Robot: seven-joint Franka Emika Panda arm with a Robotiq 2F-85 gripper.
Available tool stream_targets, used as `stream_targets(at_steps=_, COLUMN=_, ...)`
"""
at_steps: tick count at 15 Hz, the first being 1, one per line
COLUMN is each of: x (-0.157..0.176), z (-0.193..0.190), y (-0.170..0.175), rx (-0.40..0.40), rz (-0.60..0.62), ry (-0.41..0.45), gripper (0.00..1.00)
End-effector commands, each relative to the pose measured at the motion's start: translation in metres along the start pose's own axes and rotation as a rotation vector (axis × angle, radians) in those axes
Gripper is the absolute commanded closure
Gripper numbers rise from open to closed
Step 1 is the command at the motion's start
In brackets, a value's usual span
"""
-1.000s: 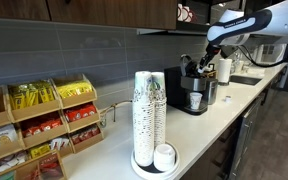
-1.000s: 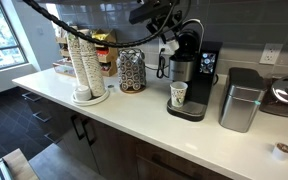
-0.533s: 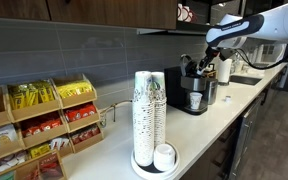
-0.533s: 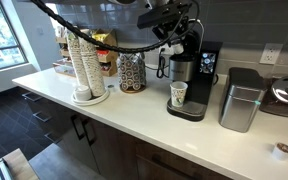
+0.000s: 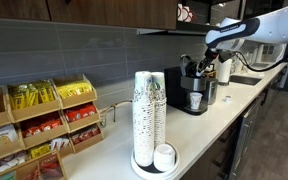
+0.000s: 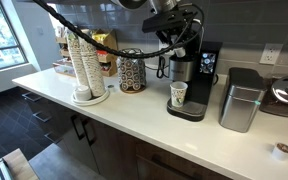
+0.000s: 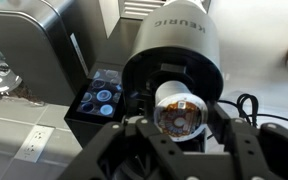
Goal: Pick up the coffee capsule on the left and put it in the coffee machine
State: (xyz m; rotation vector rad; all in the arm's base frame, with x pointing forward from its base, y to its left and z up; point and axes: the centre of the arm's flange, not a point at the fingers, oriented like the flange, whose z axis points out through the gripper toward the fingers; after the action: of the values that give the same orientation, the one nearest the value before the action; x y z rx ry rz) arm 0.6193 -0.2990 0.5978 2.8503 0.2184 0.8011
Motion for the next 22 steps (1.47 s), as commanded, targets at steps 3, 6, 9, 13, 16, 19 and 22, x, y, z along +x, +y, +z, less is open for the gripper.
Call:
stream_targets(at_steps=3, x=0.001, z=0.01, y=0.008, rx=0.046, rz=-0.022, ry=-0.019, gripper=0.7)
stream_targets(at_steps=6, x=0.0, z=0.012, y=0.01, rx=0.042, rz=-0.029, ry=-0.029, gripper=0.7)
stream_targets(at_steps=9, x=0.0, z=0.015, y=0.01, rx=0.053, rz=-0.031, ry=-0.033, gripper=0.7)
stream_targets(at_steps=13, x=0.001, z=0.02, y=0.007, rx=0.054, rz=-0.056, ry=-0.048, gripper=0.7)
stream_targets(at_steps=16, x=0.003, z=0.02, y=0.008, rx=0.052, rz=-0.074, ry=-0.056, gripper=0.7)
stream_targets(at_steps=19, x=0.005, z=0.02, y=0.011, rx=0.048, rz=-0.087, ry=-0.073, gripper=0.7)
stream_targets(at_steps=22, x=0.006, z=0.02, y=0.012, rx=0.055, rz=-0.096, ry=-0.084, gripper=0.7)
